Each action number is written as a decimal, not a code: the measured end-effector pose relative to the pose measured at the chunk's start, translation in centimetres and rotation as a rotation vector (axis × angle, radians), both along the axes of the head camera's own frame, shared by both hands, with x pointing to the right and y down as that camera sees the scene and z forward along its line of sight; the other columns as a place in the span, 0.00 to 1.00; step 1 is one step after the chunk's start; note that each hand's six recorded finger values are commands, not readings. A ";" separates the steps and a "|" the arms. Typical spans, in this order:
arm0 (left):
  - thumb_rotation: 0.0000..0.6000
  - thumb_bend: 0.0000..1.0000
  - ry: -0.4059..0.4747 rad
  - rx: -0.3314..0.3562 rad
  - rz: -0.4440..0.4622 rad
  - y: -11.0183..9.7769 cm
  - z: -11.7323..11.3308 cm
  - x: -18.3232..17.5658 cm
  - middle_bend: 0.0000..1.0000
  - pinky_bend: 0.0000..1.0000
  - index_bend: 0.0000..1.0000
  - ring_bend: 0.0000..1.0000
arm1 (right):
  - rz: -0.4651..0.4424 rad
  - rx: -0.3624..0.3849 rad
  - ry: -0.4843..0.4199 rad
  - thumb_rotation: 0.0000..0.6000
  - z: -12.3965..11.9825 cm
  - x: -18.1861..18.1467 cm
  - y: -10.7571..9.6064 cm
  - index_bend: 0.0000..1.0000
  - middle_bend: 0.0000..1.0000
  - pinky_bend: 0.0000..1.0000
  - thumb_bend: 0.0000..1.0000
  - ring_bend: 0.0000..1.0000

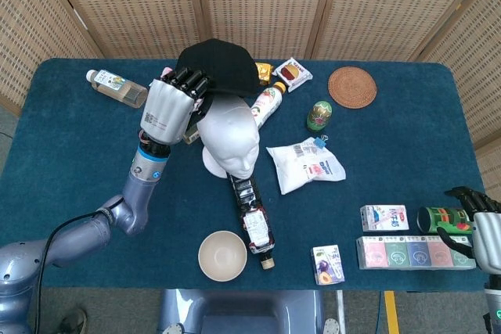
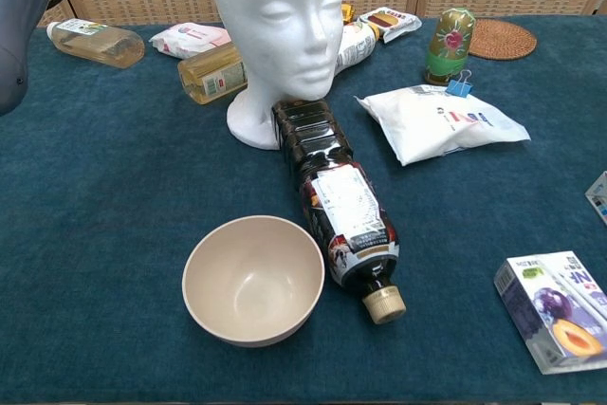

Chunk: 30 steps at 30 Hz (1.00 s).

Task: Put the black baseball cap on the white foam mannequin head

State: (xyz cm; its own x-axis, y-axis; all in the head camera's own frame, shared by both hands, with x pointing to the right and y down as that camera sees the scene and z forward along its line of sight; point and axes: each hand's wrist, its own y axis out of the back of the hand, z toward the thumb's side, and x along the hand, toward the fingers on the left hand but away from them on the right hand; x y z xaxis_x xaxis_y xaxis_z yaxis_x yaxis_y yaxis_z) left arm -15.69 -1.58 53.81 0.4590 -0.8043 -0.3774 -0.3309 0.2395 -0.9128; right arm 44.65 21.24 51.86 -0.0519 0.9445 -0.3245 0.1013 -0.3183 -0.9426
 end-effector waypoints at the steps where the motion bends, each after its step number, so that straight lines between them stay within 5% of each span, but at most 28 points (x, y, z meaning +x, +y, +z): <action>1: 1.00 0.55 -0.002 0.005 0.011 0.3 0.0 0.0 0.57 0.78 0.78 0.55 | 0.000 0.000 -0.001 1.00 0.0 0.0 0.0 0.29 0.28 0.32 0.24 0.28; 30: 1.00 0.52 -0.206 0.075 0.162 7.2 0.7 -0.4 0.57 0.78 0.78 0.55 | -0.006 -0.008 -0.015 1.00 0.5 -0.1 -0.1 0.29 0.28 0.32 0.24 0.28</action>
